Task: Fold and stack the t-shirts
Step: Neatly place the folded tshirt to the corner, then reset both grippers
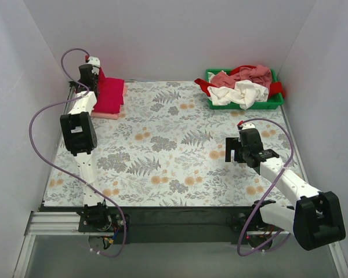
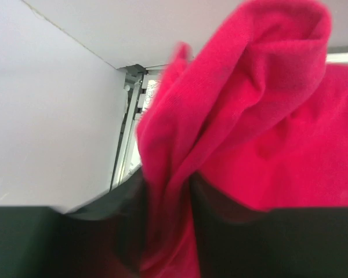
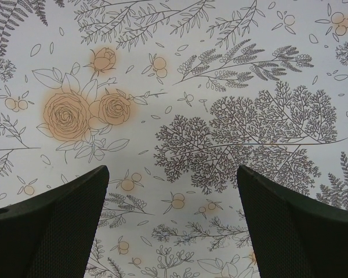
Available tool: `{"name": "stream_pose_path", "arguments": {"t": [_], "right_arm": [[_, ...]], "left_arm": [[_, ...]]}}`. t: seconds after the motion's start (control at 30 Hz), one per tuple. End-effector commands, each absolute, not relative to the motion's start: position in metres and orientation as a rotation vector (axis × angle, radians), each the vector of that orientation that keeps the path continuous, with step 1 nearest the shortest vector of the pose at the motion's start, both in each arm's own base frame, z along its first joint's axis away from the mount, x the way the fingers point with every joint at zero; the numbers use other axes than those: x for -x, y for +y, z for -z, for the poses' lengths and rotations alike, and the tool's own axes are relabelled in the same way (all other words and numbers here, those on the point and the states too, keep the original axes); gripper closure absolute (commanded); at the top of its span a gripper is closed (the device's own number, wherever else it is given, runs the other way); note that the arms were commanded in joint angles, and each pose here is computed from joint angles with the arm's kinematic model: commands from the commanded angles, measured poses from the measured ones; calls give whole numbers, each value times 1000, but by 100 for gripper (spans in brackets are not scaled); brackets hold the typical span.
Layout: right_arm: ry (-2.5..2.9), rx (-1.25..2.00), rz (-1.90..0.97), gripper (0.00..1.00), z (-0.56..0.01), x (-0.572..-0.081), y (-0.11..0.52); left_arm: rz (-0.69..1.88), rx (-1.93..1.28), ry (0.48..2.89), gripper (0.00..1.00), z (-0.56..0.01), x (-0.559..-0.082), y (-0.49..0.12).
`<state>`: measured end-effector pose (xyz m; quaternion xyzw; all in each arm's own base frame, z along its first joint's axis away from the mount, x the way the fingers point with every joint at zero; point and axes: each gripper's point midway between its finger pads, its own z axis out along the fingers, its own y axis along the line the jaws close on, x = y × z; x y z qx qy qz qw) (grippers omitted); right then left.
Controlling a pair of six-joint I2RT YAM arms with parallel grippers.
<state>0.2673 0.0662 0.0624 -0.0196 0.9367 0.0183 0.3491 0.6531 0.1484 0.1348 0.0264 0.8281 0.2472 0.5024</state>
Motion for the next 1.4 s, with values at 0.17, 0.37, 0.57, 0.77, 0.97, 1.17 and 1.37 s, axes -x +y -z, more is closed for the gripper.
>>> {"name": "stream_pose_path", "arguments": {"t": [0.17,0.37,0.57,0.77,0.97,1.17,1.37], "right_arm": [[2395,6,-81,2,-83,-273,69],[2344,-12,-101,2,-94,-266,68],[2285,-25,-104,2,-110,-259,62],[2242,-48,-114,2,-121,-257,61],[2228,-40,-164,2,-127,-256,67],[2191,-72,-148,2,-132,-262,64],[2192,-60,-176,2,-122,-263,69]], "left_arm": [[-536,185,1894,27,-164,-660,190],[-452,261,1885,21,-180,-654,190],[-191,349,1897,11,-212,-645,151],[-20,542,1866,9,-251,-617,113],[68,621,1896,7,-267,-569,34],[173,617,2053,6,-216,-489,-63],[219,615,2109,6,-175,-405,-124]]}}
